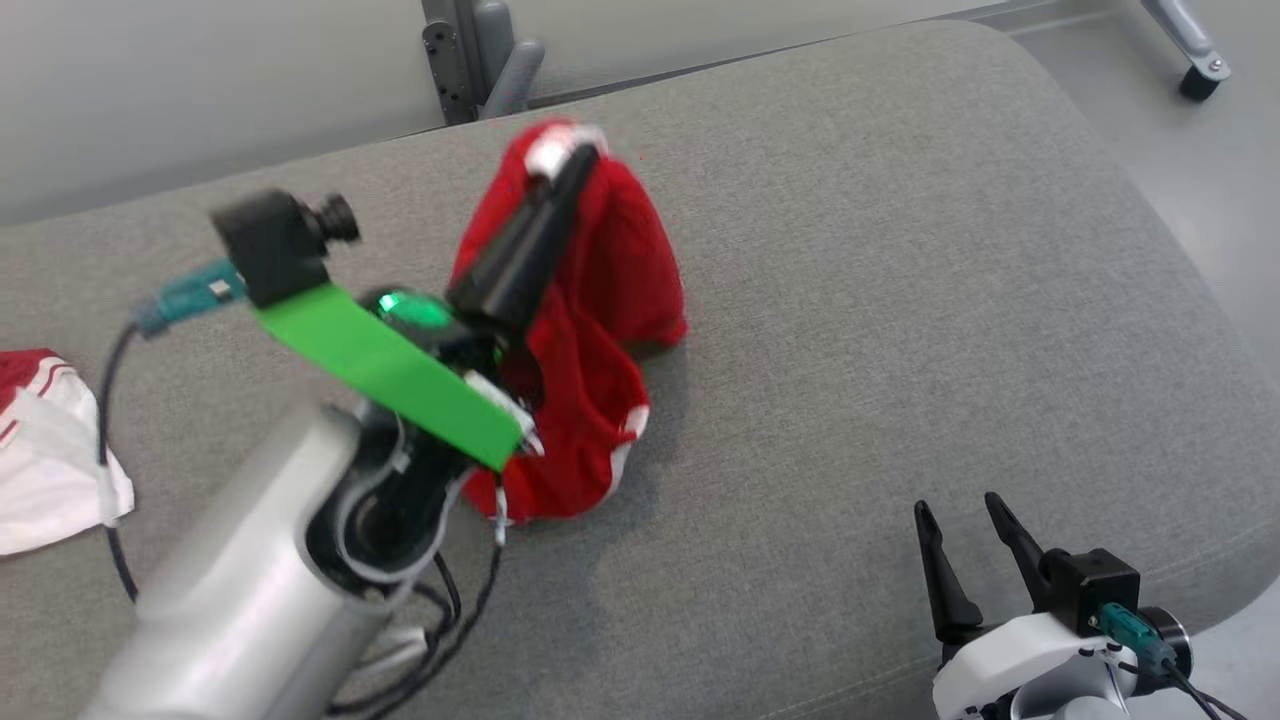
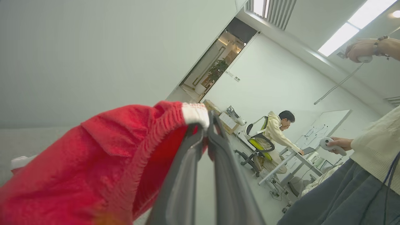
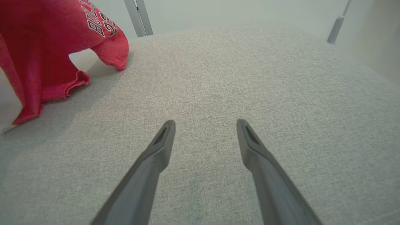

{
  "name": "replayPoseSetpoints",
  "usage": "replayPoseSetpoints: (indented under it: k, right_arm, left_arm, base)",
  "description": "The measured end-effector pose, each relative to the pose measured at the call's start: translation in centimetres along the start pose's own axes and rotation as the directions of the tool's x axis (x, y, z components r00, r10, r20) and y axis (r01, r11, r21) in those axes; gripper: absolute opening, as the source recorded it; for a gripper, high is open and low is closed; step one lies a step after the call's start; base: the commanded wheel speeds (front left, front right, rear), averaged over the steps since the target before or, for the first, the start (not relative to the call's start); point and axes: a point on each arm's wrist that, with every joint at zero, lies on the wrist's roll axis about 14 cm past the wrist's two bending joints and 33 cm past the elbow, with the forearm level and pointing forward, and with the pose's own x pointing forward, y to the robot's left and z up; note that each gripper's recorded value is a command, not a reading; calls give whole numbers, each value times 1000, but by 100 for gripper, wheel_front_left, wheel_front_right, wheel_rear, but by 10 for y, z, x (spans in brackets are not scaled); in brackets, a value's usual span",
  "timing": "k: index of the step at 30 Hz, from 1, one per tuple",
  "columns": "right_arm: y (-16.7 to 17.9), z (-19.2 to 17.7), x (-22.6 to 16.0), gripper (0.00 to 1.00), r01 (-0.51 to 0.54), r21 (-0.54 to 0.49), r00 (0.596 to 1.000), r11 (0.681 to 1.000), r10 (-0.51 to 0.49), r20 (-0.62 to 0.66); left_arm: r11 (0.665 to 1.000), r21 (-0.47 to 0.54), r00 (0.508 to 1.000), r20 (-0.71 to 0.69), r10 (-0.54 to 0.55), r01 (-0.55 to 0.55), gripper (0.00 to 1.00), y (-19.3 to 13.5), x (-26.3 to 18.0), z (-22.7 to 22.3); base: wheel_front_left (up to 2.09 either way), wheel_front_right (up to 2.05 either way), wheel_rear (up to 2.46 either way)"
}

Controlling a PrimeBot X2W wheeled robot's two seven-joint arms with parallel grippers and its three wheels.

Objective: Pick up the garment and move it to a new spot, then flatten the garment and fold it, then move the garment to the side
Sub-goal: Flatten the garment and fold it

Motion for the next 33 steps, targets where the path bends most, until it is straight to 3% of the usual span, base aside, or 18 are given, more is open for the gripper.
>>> replayPoseSetpoints:
  k: [7,10,14,24,33]
  right_arm:
    - [11,-6,5,100,-35,1,999,999,35,-17]
    - [19,-6,9,100,-63,-7,998,998,63,-19]
    - [27,-6,12,100,-89,-9,996,996,89,-18]
    - [37,-7,15,100,-122,-22,992,992,121,-24]
    - [39,-10,13,100,-129,-14,991,992,129,-33]
  left_arm:
    - [979,-146,970,-215,111,-144,0,14,-64,-94]
    - [945,-210,931,-321,175,-250,0,17,-106,-139]
    - [901,-212,878,-391,276,-378,0,32,-148,-169]
    - [781,-14,717,-406,567,-625,0,104,-239,-163]
    - [698,95,639,-330,695,-710,0,140,-277,-128]
  base:
    - [0,0,0]
    - [0,0,0]
    - [0,0,0]
    - [0,0,0]
    - [0,0,0]
